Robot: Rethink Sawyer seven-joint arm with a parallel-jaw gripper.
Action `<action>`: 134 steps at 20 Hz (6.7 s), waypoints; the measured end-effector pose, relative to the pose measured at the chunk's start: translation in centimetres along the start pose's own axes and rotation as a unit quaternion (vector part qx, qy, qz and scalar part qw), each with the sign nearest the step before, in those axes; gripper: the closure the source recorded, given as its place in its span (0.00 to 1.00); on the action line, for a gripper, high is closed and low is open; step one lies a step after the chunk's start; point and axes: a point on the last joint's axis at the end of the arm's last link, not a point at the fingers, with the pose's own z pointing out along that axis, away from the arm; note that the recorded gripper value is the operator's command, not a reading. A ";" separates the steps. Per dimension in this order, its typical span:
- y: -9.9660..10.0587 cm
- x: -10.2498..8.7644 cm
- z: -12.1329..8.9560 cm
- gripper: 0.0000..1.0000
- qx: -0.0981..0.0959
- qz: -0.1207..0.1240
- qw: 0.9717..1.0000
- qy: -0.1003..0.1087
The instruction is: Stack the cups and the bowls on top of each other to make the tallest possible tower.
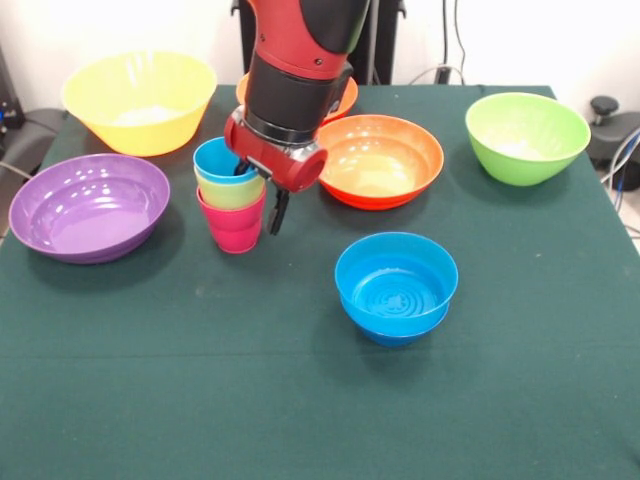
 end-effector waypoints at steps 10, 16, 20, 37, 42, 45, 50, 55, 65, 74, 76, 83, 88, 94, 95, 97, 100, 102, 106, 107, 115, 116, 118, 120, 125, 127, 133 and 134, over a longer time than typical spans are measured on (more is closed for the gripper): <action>-0.1 -0.6 0.2 0.00 -0.006 0.006 1.000 -0.007; -0.3 -1.0 0.3 0.00 -0.012 0.014 1.000 -0.005; -0.3 -1.2 0.3 0.00 -0.015 0.018 1.000 -0.003; -0.7 -1.6 0.4 1.00 -0.017 0.024 1.000 -0.003; -0.7 -1.6 0.4 1.00 -0.017 0.024 1.000 -0.003; -0.7 -1.6 0.4 1.00 -0.017 0.024 1.000 -0.003; -0.7 -1.6 0.4 1.00 -0.017 0.024 1.000 -0.003; -0.8 -1.6 0.3 1.00 -0.016 0.024 1.000 0.003; -0.7 -1.6 -0.2 1.00 -0.015 0.025 1.000 0.011; 0.0 -2.3 -1.3 1.00 -0.025 0.026 0.999 0.004; 0.0 -2.4 -1.4 1.00 -0.026 0.026 0.999 0.003; 0.2 -3.0 -2.4 1.00 -0.029 0.028 0.999 0.001; 0.2 -2.7 -2.7 1.00 -0.027 0.027 0.999 0.015; 0.6 -2.0 -3.8 1.00 -0.020 0.022 0.998 0.050; 0.6 -1.9 -4.0 1.00 -0.019 0.021 0.998 0.055; 0.8 -1.7 -4.2 1.00 -0.017 0.019 0.998 0.064; 1.2 -1.6 -4.8 1.00 -0.012 0.015 0.997 0.080; 1.5 -1.7 -5.1 1.00 -0.011 0.012 0.996 0.085; 2.3 -2.6 -6.1 1.00 -0.007 0.006 0.995 0.097; 2.4 -2.8 -6.3 1.00 -0.007 0.005 0.995 0.098; 4.0 -5.7 -8.7 1.00 -0.007 -0.002 0.994 0.111; 4.1 -5.8 -8.8 1.00 -0.007 -0.002 0.994 0.111; 4.4 -6.4 -9.4 1.00 -0.006 -0.005 0.993 0.114; 5.1 -6.9 -10.2 1.00 -0.006 -0.010 0.993 0.116; 6.7 -7.3 -11.6 1.00 -0.006 -0.022 0.993 0.117; 7.8 -7.5 -12.1 1.00 -0.007 -0.030 0.993 0.116; 10.2 -8.5 -12.7 1.00 -0.008 -0.046 0.992 0.116; 10.5 -8.7 -12.7 1.00 -0.008 -0.048 0.992 0.116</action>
